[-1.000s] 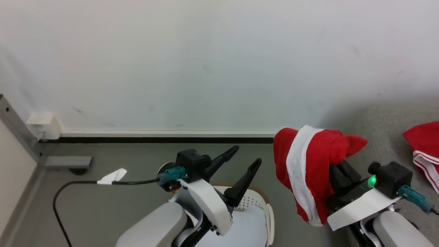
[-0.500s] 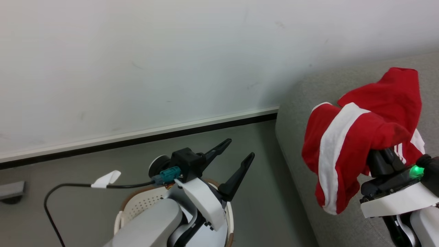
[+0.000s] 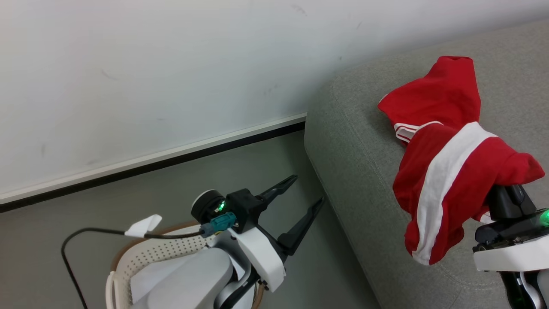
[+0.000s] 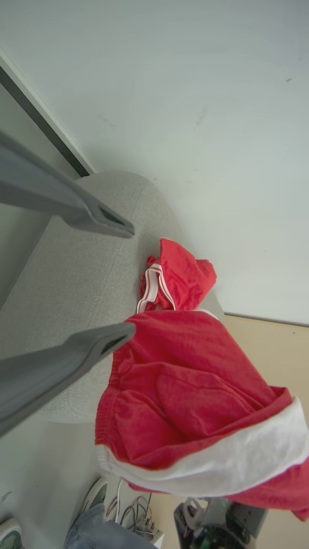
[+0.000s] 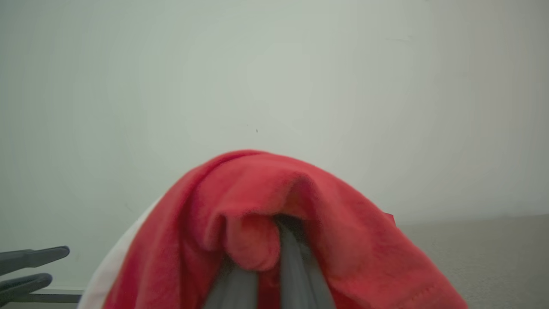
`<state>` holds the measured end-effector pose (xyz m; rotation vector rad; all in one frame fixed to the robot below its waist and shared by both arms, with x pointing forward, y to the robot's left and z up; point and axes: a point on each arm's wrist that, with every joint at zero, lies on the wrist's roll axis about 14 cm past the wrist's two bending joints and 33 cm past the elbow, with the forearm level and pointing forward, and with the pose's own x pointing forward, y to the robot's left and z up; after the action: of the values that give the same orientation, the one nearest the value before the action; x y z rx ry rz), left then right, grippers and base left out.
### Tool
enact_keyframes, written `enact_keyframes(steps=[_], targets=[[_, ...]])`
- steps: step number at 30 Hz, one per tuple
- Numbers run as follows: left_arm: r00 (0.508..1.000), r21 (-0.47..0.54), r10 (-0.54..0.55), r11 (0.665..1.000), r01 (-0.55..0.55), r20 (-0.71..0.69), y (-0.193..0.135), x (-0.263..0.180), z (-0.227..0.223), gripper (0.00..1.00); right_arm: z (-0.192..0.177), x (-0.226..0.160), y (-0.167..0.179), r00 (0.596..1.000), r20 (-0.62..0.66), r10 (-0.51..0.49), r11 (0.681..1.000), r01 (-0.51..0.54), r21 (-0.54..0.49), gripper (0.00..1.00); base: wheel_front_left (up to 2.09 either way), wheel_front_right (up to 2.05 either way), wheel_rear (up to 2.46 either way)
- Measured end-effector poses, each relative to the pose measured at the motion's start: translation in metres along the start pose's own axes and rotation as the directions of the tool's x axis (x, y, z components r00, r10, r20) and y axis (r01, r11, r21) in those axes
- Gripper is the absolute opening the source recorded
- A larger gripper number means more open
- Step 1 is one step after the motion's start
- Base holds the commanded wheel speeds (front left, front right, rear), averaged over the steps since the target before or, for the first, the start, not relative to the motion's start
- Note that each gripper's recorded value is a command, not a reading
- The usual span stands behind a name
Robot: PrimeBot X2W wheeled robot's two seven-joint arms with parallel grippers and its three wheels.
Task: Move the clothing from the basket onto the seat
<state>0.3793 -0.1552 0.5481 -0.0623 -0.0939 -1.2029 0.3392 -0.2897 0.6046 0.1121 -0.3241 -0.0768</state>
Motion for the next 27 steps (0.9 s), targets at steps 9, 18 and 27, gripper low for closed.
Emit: enact_keyframes(steps=[9, 18, 27], targets=[[1.000, -0.008, -0.009, 1.000, 0.009, 0.000, 0.000, 0.003, -0.004, 1.00, 0.001, 0.002, -0.008, 1.000, 0.005, -0.022, 1.000, 0.022, -0.013, 0.00, 0.00, 0.00, 0.00], [1.000, -0.002, -0.010, 1.000, 0.010, 0.015, 0.017, 0.006, -0.006, 1.00, 0.002, 0.024, -0.033, 0.997, 0.019, -0.074, 0.996, 0.075, -0.053, 0.00, 0.00, 0.00, 0.00], [0.999, -0.053, 0.038, 0.998, -0.038, 0.001, 0.059, 0.002, -0.036, 1.00, -0.011, 0.062, -0.100, 0.976, 0.013, -0.219, 0.963, 0.219, -0.156, 0.00, 0.00, 0.00, 0.00]])
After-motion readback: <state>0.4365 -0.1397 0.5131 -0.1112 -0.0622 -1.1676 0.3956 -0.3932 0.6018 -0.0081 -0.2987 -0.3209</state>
